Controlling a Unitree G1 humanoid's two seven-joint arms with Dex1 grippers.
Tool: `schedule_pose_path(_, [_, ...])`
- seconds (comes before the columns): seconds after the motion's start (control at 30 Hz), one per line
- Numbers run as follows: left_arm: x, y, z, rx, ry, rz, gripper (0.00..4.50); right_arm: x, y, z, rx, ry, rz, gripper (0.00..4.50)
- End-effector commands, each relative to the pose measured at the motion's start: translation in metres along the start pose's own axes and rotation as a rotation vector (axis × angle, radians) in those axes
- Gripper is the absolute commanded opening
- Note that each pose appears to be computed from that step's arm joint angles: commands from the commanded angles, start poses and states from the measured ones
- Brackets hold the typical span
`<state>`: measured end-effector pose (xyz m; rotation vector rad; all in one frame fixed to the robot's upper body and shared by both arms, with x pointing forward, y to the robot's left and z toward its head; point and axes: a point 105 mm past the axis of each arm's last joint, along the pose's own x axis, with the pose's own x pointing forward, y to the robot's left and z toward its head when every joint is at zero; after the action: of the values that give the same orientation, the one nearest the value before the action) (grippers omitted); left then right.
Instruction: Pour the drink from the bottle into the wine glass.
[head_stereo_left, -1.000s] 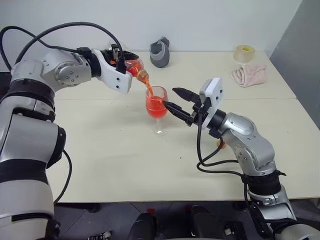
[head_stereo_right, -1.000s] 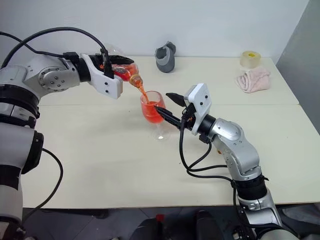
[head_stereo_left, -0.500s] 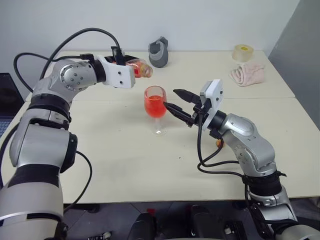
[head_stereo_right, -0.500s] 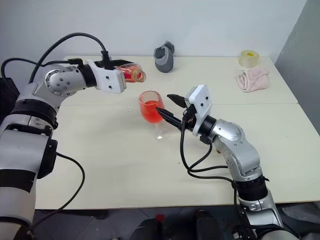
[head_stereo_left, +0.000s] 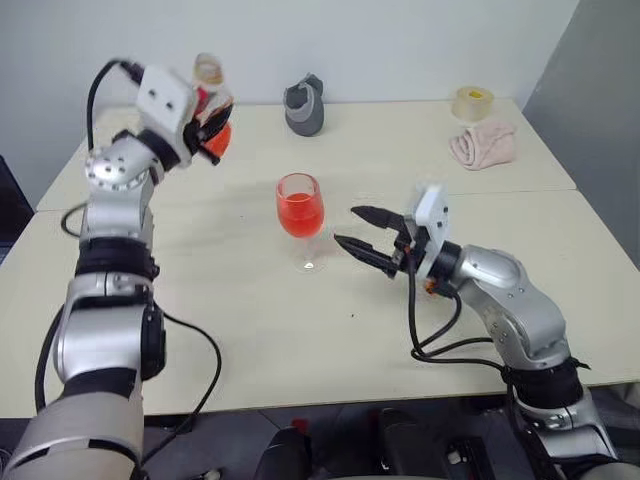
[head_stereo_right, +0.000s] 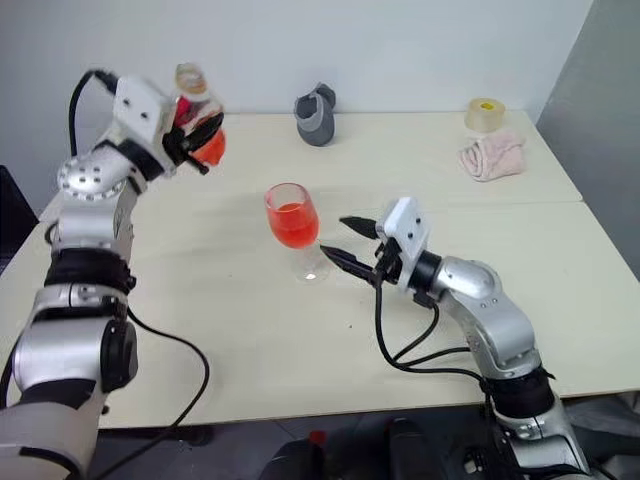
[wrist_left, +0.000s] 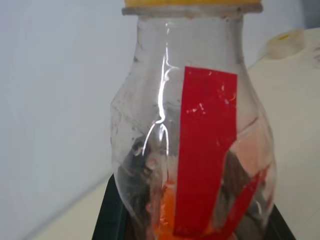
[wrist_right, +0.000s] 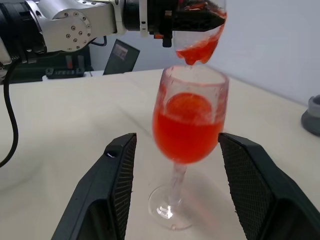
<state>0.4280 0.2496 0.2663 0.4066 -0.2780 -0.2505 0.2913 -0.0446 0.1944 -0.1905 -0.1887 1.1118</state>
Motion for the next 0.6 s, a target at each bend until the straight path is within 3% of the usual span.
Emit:
schedule_pose_path(0.03, [-0.023, 0.019, 0.007, -0.094, -0.038, 0.207, 1.02, -0.005, 0.02, 0.012, -0.049, -0.055, 0.102, 2.8])
schedule_pose_path(0.2, [-0.046, 0.0, -0.024, -0.196, 0.033, 0.26, 1.02, -0.009, 0.029, 0.003, -0.069, -0.043, 0.152, 2.8])
schedule_pose_path(0.33, [-0.057, -0.02, -0.06, -0.394, 0.066, 0.299, 1.02, -0.01, 0.033, -0.007, -0.096, -0.02, 0.193, 2.8])
schedule_pose_path(0.6, [-0.06, -0.027, -0.09, -0.425, 0.095, 0.328, 1.02, -0.011, 0.034, -0.017, -0.071, 0.009, 0.198, 2.8])
